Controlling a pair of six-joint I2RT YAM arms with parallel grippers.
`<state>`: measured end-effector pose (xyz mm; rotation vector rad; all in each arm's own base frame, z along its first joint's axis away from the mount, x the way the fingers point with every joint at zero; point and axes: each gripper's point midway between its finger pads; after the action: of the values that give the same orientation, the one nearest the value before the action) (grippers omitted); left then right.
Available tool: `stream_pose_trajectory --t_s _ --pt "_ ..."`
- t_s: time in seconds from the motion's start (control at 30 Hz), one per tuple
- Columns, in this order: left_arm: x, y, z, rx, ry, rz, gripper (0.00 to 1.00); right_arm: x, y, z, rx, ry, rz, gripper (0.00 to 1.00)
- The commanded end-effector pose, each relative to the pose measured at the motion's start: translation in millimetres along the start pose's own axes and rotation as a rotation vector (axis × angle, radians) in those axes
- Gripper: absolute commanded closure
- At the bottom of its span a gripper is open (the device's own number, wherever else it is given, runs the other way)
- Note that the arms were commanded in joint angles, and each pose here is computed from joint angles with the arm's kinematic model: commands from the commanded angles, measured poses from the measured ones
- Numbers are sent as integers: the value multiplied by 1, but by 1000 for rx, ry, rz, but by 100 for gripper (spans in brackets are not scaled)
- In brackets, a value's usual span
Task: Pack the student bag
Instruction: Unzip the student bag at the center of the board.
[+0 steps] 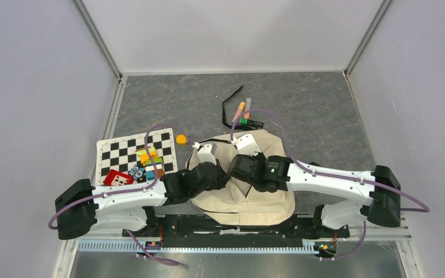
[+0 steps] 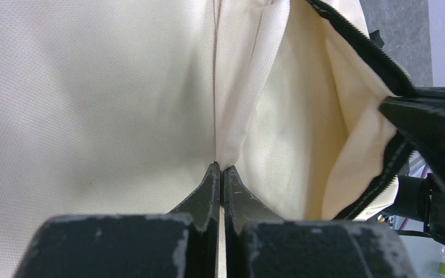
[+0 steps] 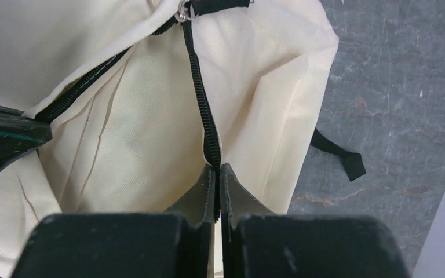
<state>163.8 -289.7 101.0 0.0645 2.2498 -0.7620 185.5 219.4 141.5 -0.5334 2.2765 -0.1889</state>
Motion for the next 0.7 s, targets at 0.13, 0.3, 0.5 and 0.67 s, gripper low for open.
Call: stream_pose_trajectory --t_s 0.13,0.3,0.5,0.67 --pt "5 14 -2 -58 -4 -17 98 -16 -29 -26 -14 -113 111 100" --pt "5 12 -2 -57 4 -8 98 -24 -28 -31 -62 -167 154 100" --pt "-22 -17 -15 6 -4 106 58 -29 -23 -31 -104 -206 175 100" --pt "-72 4 -41 -165 -40 261 11 -33 -20 -32 -120 -224 178 100"
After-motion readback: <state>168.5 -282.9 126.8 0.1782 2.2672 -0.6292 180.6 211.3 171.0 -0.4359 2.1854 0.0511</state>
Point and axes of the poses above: each gripper's point midway between its finger pads, its own z axis out along the fingers, its own y axis along the line the jaws close on, x = y × z, and after that the axes turned 4 degrees about z, right-handed
